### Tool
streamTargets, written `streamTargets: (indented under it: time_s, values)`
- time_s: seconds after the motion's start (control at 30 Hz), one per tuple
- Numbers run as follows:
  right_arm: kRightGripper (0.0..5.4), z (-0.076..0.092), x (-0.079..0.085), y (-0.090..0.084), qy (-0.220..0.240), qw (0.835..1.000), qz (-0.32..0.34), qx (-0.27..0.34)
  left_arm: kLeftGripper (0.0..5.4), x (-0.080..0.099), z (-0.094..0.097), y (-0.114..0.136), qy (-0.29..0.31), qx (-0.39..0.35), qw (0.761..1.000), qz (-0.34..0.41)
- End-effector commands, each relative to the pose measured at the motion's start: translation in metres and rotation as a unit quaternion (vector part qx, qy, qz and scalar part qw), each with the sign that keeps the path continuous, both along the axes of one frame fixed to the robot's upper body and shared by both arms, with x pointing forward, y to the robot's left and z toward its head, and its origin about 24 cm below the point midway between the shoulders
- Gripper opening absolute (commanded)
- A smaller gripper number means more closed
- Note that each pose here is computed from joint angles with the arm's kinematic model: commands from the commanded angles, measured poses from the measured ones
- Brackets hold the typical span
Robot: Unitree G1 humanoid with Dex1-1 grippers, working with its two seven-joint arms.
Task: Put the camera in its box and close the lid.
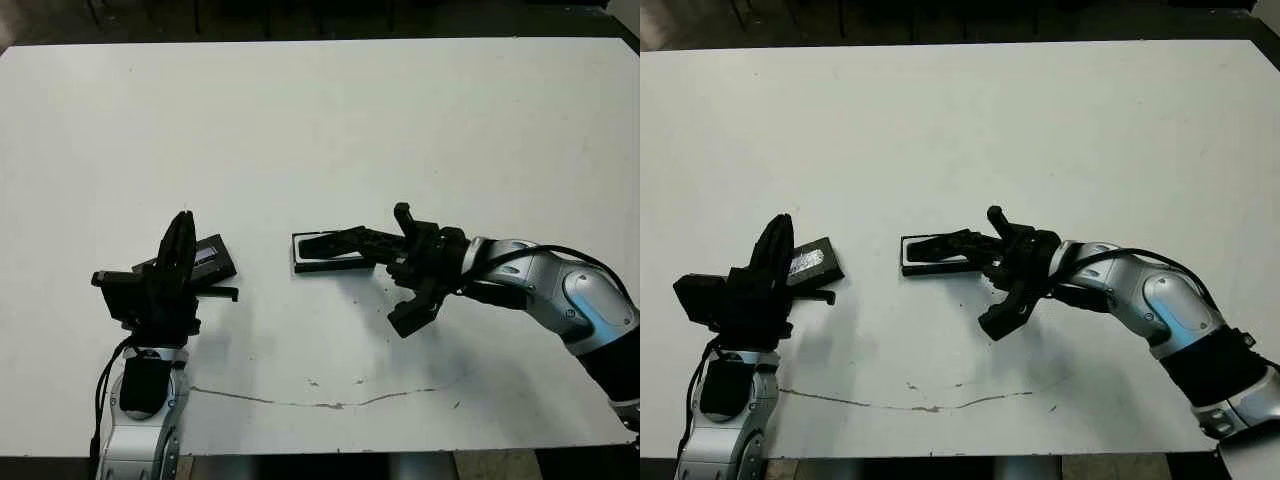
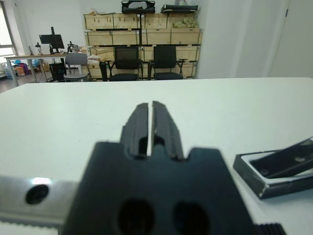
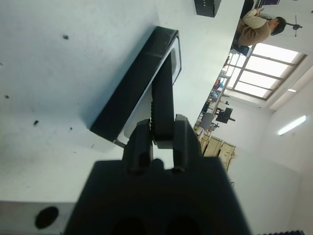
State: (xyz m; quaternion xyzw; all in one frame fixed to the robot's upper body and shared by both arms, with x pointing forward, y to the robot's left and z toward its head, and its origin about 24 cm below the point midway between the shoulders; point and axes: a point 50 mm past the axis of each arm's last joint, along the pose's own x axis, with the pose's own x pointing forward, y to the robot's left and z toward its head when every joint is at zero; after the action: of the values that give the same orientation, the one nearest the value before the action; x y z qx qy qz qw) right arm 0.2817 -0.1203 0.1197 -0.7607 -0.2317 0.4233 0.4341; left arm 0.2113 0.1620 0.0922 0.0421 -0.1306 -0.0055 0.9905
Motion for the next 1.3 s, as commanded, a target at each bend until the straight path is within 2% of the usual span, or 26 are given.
streamTargets:
  time_s: [0.03, 0.27, 0.37, 0.53, 0.73, 1.07, 1.2, 1.3]
  values:
    - [0.01, -0.007, 0.002, 0.002, 0.005, 1.000, 0.002, -0.015, 0.00, -0.003, -0.005, 0.002, 0.016, -0.001, 1.000, 0.003]
    - [0.01, -0.006, 0.007, 0.004, 0.015, 1.000, -0.007, -0.014, 0.00, -0.004, -0.005, 0.001, 0.016, 0.000, 1.000, 0.004]
    - [0.01, -0.002, 0.008, 0.002, -0.012, 0.998, -0.010, -0.067, 0.00, -0.004, -0.005, 0.002, 0.016, 0.002, 1.000, 0.004]
    - [0.84, 0.010, 0.010, -0.003, -0.033, 0.988, -0.030, -0.147, 0.00, -0.004, -0.005, 0.003, 0.015, 0.002, 1.000, 0.004]
    - [1.91, 0.020, 0.006, -0.007, -0.037, 0.986, -0.039, -0.158, 0.00, -0.004, -0.005, 0.002, 0.016, 0.003, 1.000, 0.004]
    - [3.65, 0.032, 0.002, -0.013, -0.040, 0.990, -0.055, -0.122, 0.00, -0.004, -0.005, 0.002, 0.017, 0.001, 1.000, 0.004]
    - [4.32, 0.047, 0.004, -0.017, -0.055, 0.994, -0.075, -0.064, 0.00, -0.004, -0.006, 0.002, 0.016, 0.005, 1.000, 0.004]
    - [4.87, 0.058, 0.008, -0.021, -0.056, 0.994, -0.091, 0.037, 0.00, -0.004, -0.006, 0.002, 0.017, 0.002, 1.000, 0.005]
